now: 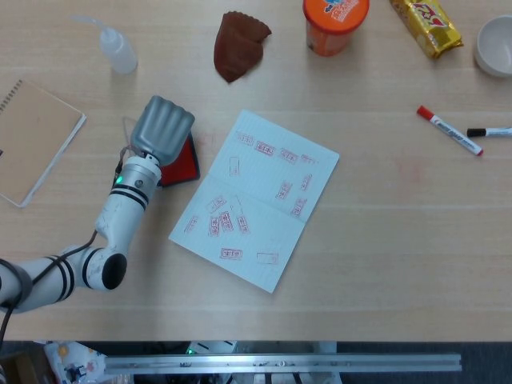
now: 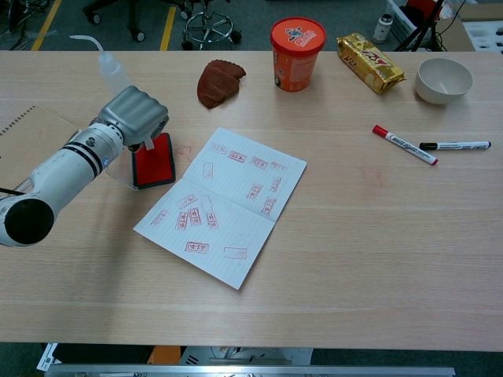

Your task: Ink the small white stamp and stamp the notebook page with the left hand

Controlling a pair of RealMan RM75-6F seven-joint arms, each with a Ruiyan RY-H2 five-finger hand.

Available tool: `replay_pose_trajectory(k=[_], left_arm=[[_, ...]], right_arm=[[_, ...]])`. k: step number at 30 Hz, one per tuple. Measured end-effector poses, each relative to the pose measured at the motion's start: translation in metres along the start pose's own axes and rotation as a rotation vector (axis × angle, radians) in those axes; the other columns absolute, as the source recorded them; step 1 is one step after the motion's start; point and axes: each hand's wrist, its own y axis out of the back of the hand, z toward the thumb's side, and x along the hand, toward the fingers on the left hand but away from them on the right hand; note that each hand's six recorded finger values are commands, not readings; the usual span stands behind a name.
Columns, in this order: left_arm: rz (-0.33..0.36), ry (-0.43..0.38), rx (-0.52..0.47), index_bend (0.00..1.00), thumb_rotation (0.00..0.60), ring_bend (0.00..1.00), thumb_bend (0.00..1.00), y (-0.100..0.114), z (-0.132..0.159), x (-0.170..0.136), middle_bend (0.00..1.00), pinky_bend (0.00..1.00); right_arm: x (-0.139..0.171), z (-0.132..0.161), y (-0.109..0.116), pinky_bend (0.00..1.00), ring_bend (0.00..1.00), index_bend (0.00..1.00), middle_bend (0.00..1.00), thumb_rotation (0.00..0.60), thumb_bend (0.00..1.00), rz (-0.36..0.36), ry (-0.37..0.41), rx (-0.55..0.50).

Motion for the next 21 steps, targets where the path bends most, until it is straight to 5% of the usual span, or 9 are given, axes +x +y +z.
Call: replay_pose_trajectory(k=[21], left_arm=[[0.005, 0.008, -0.006, 0.57, 0.600, 1.00, 0.28, 0.0023, -0.0001, 0.0005, 0.99, 1.00]], right_arm=[[0.0014, -0.0017, 0.0016, 0.52, 0.41, 0.43, 0.51, 0.600, 0.07, -0.007, -0.006, -0.001]])
